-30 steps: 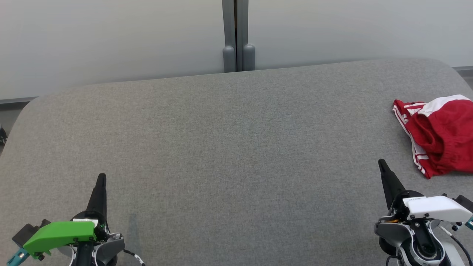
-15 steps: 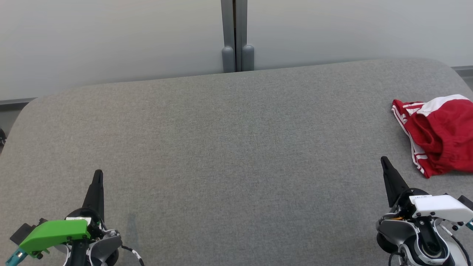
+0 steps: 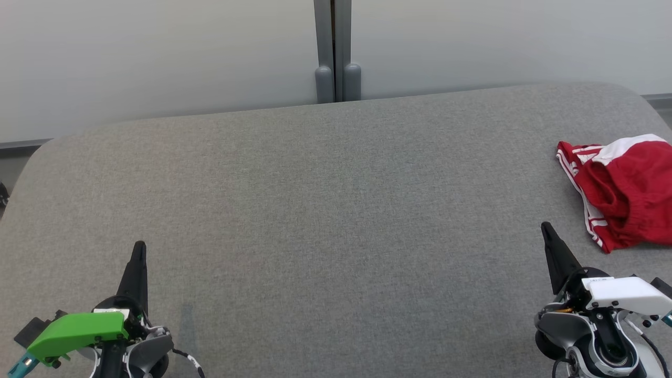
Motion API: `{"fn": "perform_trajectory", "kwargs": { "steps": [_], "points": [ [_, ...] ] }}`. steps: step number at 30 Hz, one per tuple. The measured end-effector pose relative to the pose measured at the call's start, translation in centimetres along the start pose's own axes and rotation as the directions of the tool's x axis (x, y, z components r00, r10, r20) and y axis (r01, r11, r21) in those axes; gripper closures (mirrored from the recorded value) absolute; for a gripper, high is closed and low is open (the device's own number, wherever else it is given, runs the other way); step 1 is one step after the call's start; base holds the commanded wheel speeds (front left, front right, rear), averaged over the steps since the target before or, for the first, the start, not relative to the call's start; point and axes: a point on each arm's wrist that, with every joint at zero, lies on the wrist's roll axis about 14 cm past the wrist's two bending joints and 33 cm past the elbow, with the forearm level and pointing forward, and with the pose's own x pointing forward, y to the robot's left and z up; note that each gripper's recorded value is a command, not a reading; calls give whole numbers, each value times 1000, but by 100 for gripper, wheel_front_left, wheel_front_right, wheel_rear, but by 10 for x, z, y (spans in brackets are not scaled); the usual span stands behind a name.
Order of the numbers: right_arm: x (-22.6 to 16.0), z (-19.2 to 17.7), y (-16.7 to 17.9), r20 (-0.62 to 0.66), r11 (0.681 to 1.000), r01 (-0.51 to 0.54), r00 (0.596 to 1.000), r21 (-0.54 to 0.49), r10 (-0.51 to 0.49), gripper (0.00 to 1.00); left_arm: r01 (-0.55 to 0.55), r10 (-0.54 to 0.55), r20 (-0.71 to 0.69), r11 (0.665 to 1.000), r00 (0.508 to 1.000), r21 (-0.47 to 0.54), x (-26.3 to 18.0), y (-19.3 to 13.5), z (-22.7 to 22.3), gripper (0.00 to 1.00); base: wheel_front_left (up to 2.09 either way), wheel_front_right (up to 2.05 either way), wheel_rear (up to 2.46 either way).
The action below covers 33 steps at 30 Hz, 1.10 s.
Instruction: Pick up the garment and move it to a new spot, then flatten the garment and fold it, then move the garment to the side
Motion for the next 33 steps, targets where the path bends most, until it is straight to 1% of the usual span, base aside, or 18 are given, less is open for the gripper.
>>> {"fn": "perform_trajectory", "kwargs": {
  "steps": [33],
  "points": [
    [0, 0, 0, -1, 1000, 0, 1000, 1, 0, 100, 0, 0, 1, 1000, 1000, 0, 0, 0, 0, 100, 0, 0, 0]
  ]
}}
